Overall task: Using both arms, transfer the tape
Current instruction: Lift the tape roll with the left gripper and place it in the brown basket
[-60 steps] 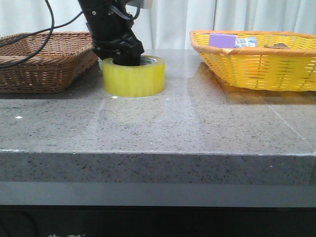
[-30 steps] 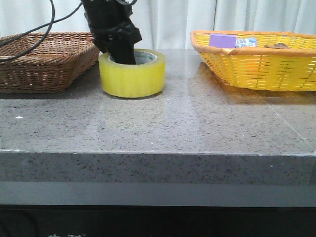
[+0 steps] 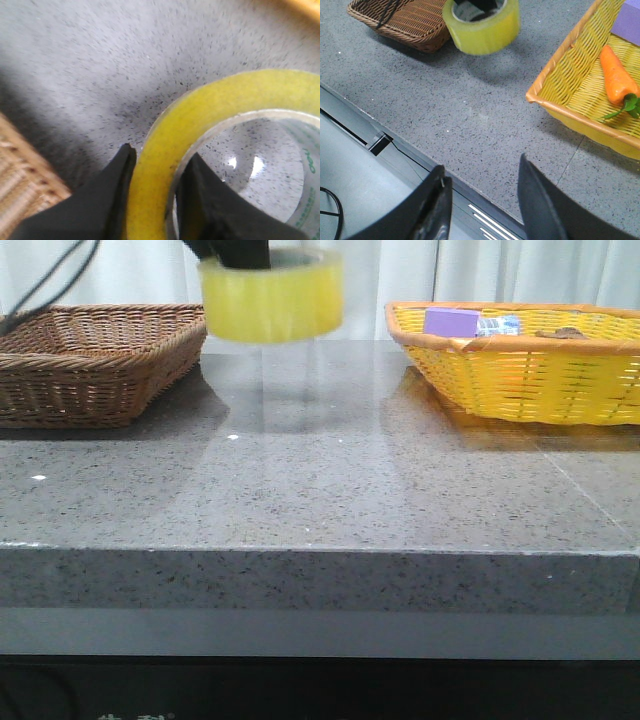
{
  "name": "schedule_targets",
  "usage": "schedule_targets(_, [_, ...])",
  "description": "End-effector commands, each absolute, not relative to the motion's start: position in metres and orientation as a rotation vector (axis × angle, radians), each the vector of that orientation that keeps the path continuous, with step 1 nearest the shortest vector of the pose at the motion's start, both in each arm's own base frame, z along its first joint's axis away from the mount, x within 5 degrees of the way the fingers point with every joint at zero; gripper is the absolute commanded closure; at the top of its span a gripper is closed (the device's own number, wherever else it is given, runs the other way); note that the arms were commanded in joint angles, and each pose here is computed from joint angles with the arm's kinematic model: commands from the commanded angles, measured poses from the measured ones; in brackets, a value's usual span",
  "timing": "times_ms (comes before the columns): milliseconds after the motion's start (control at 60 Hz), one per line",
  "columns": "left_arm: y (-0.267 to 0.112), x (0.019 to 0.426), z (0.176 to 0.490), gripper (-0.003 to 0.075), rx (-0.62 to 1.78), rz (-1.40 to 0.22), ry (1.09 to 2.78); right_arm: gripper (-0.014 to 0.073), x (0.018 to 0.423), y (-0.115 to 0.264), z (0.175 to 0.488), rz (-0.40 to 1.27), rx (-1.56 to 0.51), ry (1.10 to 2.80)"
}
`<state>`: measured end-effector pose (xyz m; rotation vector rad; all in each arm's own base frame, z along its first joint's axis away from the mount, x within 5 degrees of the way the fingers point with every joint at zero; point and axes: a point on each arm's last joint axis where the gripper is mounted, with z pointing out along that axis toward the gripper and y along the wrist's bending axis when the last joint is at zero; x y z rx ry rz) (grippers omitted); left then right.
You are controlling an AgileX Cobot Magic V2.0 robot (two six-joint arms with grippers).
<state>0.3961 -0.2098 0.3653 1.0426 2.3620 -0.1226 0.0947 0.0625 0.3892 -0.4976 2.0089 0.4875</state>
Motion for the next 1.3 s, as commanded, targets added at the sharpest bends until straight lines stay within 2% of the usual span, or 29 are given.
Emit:
schedule_targets(0, [-0.194,0.358,0.433,0.0671,0.964,-0.167,2.230,0.0247,0.096,0.062,0.402,0.505,-0.466,1.927])
schedule_targets(167, [-0.177,0.327,0.469,0.0671,0.928,-0.152,2.154,0.0247,0.096,0.062,0.402,0.505,-0.466,1.927])
schedule_targets(300, [-0.150,0.304,0.489,0.0671,0.833,-0.046,2.147,0.0247,0.096,0.062,0.402,0.505,-0.466,1.927])
schedule_targets(433, [-0.114,0.296,0.496,0.0671,0.655,-0.015,2.193,0.0247,0.096,0.062,0.402,0.505,-0.466,1.927])
schedule_targets(567, [-0.072,0.306,0.494,0.0671,0.426,0.012,2.259,0.0247,0.096,0.062,0.402,0.505,-0.466,1.927])
schedule_targets(667, [-0.049,0.322,0.484,0.0671,0.275,-0.017,2.285,0.0247,0.096,0.062,0.402,0.505,-0.466,1.927])
schedule_targets(883, [-0.024,0.366,0.445,0.0671,0.173,-0.012,2.364,0.0247,0.096,0.062,0.402,0.505,-0.466,1.927])
schedule_targets(1083, [-0.025,0.409,0.408,0.0671,0.159,-0.037,2.364,0.0247,0.096,0.062,0.402,0.505,-0.466,1.927])
schedule_targets(1283, [-0.028,0.435,0.377,0.0671,0.152,-0.057,2.380,0.0247,0.096,0.062,0.402,0.505,-0.466,1.927])
